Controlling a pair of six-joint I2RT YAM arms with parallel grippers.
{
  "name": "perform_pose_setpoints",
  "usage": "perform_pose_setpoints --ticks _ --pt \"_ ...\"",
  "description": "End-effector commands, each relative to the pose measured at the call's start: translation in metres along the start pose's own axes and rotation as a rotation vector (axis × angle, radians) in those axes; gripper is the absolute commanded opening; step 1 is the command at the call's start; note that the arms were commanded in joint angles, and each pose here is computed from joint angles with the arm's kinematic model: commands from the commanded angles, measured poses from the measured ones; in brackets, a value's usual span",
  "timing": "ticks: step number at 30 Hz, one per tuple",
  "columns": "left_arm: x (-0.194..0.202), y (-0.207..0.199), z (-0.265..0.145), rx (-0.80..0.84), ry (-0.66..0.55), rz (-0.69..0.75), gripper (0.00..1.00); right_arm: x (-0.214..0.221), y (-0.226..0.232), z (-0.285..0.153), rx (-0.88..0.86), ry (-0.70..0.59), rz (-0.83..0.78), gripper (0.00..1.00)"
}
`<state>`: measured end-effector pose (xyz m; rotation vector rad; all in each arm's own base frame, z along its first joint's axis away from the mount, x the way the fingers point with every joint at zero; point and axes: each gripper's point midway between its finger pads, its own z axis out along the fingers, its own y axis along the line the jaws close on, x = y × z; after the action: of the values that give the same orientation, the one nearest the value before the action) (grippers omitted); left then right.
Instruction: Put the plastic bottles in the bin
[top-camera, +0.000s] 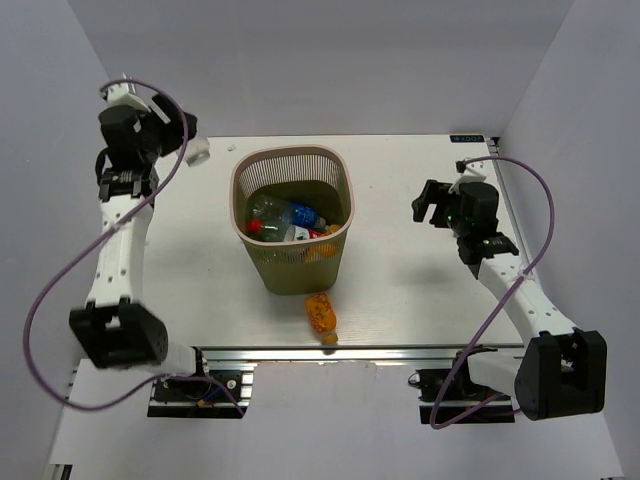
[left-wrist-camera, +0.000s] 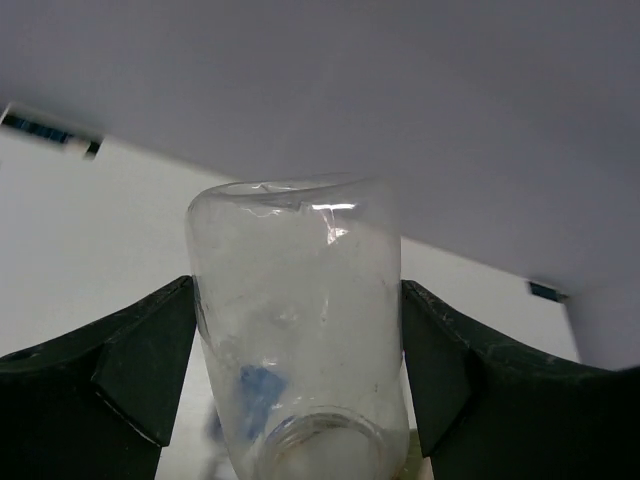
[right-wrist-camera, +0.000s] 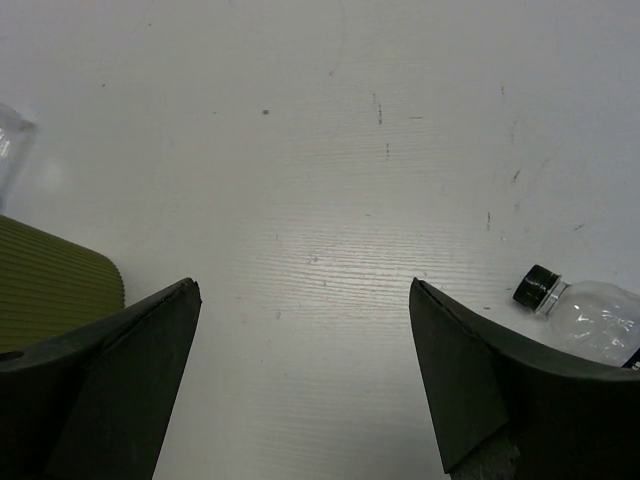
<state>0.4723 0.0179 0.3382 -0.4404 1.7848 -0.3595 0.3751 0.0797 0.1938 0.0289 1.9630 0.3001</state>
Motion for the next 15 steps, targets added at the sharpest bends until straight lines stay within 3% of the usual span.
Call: perform_pose_setpoints --ticks 1,7,12,15 --pt "-0.04 -0.096 -0.061 0.291 -0.113 0.109 0.5 -0.002 0.007 -0.003 -0.056 -0.02 -0.032 0.89" --pt "-0.001 -0.204 -0.12 0.665 -0.045 0.233 0.51 0.007 -0.005 -0.011 -0.015 -0.016 -0.078 0.89" --pt "0.051 -0.231 -0.129 0.738 0.053 0.269 0.53 0.009 -0.02 -0.011 0.011 0.005 -0.052 0.89" --pt "0.071 -0.229 -0.121 0.708 0.081 0.286 0.65 0.007 -0.025 -0.012 0.014 0.001 -0.105 0.89"
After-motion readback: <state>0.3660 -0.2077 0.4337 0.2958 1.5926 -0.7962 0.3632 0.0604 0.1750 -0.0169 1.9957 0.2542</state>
